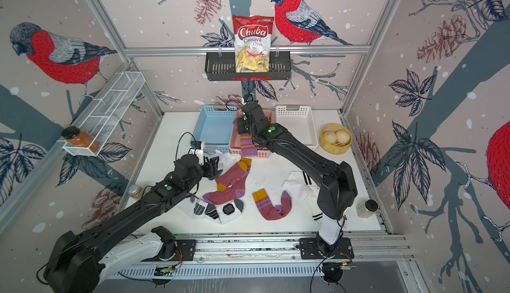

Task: Sort the socks into the basket by color
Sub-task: Place the sock in the bin.

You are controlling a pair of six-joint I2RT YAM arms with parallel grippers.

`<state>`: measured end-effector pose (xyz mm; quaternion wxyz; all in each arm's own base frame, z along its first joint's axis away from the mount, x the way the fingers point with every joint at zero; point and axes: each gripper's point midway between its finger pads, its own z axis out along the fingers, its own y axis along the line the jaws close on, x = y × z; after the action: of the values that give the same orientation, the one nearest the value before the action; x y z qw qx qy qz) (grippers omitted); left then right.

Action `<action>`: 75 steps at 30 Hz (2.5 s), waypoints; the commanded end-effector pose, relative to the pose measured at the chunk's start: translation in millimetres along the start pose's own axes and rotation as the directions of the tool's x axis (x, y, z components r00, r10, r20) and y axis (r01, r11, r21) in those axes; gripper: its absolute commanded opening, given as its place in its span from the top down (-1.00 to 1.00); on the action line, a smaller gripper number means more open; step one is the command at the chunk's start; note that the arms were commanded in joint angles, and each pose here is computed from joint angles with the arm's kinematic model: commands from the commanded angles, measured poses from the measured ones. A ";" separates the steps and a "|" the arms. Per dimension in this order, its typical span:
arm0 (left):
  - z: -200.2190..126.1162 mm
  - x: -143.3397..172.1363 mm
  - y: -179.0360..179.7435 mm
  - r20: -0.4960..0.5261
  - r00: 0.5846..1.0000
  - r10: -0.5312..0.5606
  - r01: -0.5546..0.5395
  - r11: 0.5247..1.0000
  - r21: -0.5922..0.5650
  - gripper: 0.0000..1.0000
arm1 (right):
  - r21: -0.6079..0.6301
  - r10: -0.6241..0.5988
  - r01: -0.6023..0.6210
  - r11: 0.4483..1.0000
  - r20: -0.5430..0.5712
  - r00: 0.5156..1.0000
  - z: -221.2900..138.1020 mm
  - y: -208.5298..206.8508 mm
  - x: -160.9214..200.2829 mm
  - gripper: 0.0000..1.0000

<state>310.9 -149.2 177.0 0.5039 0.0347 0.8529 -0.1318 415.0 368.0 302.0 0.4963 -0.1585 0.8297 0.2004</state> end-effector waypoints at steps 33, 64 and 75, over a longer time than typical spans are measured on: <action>-5.0 7.6 5.3 -0.003 1.000 -0.021 0.021 1.000 -0.004 -0.40 | -0.380 0.053 -0.117 0.917 -0.174 0.983 166.9 39.5 53.4 0.88; 13.5 59.8 -36.9 -0.181 0.983 -0.022 0.060 0.977 0.205 -0.34 | -0.172 0.193 -0.216 0.961 -0.141 0.971 33.3 -39.1 78.5 0.22; -5.3 119.9 -88.4 -0.310 0.947 0.081 0.009 0.960 0.280 -0.29 | -0.057 0.292 -0.302 0.952 -0.135 0.947 -29.0 -71.2 141.4 0.17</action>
<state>233.1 -239.2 94.3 0.3531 0.1480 0.8920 -0.2402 359.4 289.8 167.1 0.3748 -0.0933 0.8754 0.2905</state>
